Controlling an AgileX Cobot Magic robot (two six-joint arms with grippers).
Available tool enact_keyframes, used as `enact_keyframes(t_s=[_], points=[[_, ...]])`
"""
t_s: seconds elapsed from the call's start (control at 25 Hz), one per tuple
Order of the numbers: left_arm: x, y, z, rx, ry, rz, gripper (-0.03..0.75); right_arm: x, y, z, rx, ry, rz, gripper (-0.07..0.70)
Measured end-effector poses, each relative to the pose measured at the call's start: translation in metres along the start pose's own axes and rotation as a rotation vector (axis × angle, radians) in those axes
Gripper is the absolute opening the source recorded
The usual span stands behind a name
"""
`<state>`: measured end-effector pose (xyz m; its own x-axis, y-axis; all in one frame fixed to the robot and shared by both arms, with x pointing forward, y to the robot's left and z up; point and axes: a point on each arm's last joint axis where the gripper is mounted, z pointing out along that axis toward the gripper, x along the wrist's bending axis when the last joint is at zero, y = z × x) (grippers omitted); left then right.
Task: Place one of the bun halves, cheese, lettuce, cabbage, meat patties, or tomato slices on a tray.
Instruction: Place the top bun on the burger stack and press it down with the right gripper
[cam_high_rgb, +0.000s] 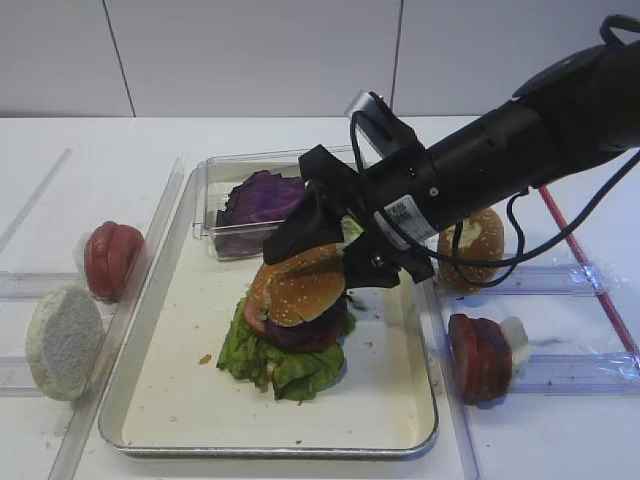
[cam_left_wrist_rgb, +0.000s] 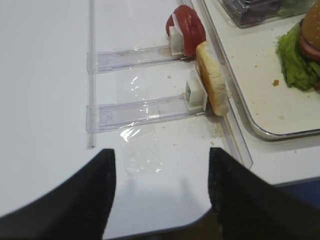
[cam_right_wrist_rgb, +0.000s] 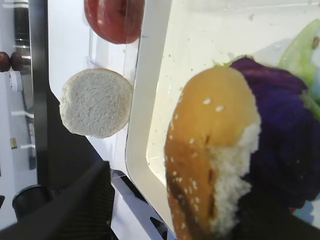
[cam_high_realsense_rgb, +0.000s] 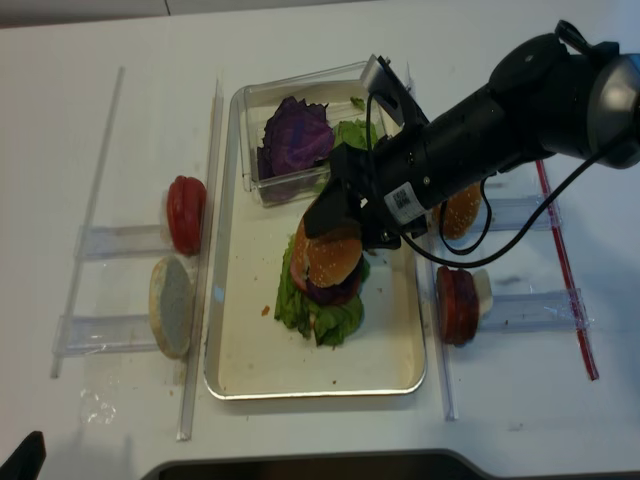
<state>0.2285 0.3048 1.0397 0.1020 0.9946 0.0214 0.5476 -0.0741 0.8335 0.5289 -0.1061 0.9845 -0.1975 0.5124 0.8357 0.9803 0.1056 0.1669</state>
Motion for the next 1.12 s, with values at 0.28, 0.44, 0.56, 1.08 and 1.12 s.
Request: enact_keyframes(t_s=[0.28,0.44,0.56,1.08,1.12], points=[[0.000,0.000,0.000,0.000,0.000,0.000,0.391,0.003,0.001,-0.003,0.050,-0.043,-0.010,0.481],[0.000,0.000,0.000,0.000,0.000,0.000,0.391,0.009,0.008,-0.008,0.077,-0.091,-0.024,0.482],[0.000,0.000,0.000,0.000,0.000,0.000,0.391,0.007,0.007,-0.009,0.101,-0.137,-0.022,0.482],[0.000,0.000,0.000,0.000,0.000,0.000,0.391,0.016,-0.004,0.008,0.163,-0.236,-0.084,0.482],[0.000,0.000,0.000,0.000,0.000,0.000,0.391,0.016,-0.003,0.008,0.164,-0.254,-0.086,0.482]])
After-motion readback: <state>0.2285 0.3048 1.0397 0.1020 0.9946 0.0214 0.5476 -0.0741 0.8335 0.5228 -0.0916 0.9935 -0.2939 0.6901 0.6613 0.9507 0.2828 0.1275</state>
